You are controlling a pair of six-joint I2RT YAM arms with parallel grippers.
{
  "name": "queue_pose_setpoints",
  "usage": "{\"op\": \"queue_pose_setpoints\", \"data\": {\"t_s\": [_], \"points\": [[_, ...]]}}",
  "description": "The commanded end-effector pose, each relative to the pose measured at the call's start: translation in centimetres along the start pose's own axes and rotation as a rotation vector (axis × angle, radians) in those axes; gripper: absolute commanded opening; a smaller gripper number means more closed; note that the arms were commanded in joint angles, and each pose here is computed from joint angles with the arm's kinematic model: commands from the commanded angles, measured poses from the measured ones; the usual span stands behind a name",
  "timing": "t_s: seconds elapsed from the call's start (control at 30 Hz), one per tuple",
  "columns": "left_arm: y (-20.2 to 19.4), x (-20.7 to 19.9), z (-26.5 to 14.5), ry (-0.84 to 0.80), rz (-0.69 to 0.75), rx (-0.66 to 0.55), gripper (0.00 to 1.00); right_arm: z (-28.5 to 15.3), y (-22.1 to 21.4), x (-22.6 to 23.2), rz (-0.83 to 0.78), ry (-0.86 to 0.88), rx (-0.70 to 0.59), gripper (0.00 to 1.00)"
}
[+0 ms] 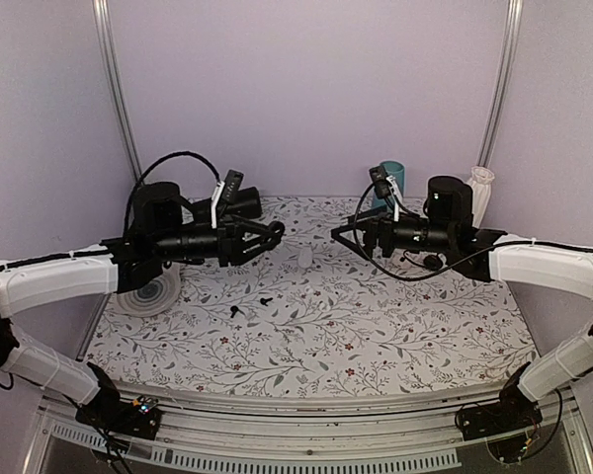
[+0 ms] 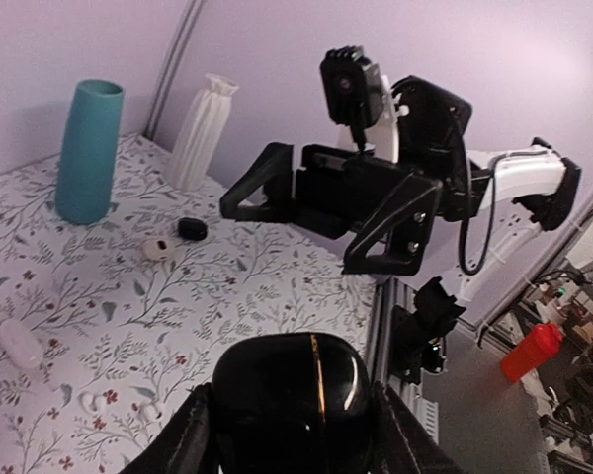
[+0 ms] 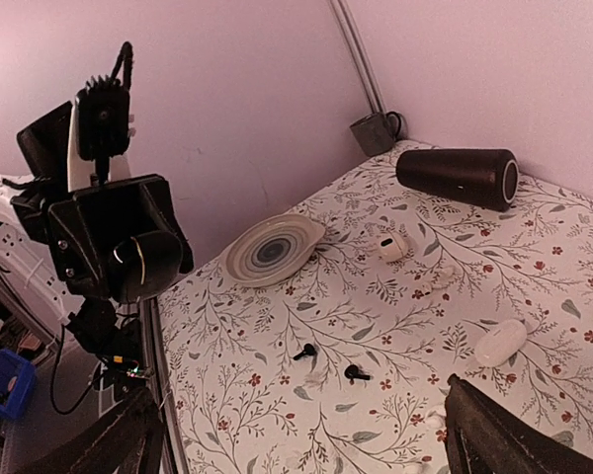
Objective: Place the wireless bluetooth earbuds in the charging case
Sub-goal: Pick up the charging case from the center of the board, then pass from the left arm to the right
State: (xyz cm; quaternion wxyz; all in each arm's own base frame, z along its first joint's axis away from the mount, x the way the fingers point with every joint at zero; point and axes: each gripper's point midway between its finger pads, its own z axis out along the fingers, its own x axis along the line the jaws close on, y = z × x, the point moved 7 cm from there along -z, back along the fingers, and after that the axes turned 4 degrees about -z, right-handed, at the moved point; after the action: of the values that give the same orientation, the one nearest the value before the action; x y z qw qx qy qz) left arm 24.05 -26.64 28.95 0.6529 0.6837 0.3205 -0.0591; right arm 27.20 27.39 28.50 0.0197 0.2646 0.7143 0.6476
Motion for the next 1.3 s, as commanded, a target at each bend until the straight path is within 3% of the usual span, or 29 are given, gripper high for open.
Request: {"op": "queue_pose_setpoints", "data": {"t_s": [0.0, 0.23, 0.37, 0.6, 0.97, 1.1, 1.27], "points": [[2.3, -3.4, -0.2, -0.408, 0.003, 0.039, 0.27, -0.7, 3.0, 3.6, -0.14, 0.187, -0.074, 0.99], [3.3, -4.6, 0.6, -0.631, -0.104, 0.139, 0.24, -0.4, 3.3, 6.9, -0.308, 0.271, -0.128, 0.95], [3.1, -4.4, 1.1, -0.678, -0.162, 0.182, 0.2, -0.7, 2.4, 7.8, -0.473, 0.31, -0.204, 0.93], [2.1, -4.3, 2.1, -0.719, -0.235, 0.276, 0.18, -0.2, 2.3, 8.9, -0.636, 0.46, -0.225, 0.87], [1.2, -4.8, 2.4, -0.755, -0.289, 0.346, 0.15, 1.8, 2.3, 9.9, -0.686, 0.572, -0.186, 0.77], [1.2, -4.6, 2.7, -0.729, -0.303, 0.318, 0.13, 2.4, 2.6, 9.9, -0.686, 0.518, -0.191, 0.75], [2.3, -2.6, 4.0, -0.475, -0.323, 0.206, 0.11, 2.1, 2.9, 8.8, -0.669, 0.183, -0.276, 0.74]]}}
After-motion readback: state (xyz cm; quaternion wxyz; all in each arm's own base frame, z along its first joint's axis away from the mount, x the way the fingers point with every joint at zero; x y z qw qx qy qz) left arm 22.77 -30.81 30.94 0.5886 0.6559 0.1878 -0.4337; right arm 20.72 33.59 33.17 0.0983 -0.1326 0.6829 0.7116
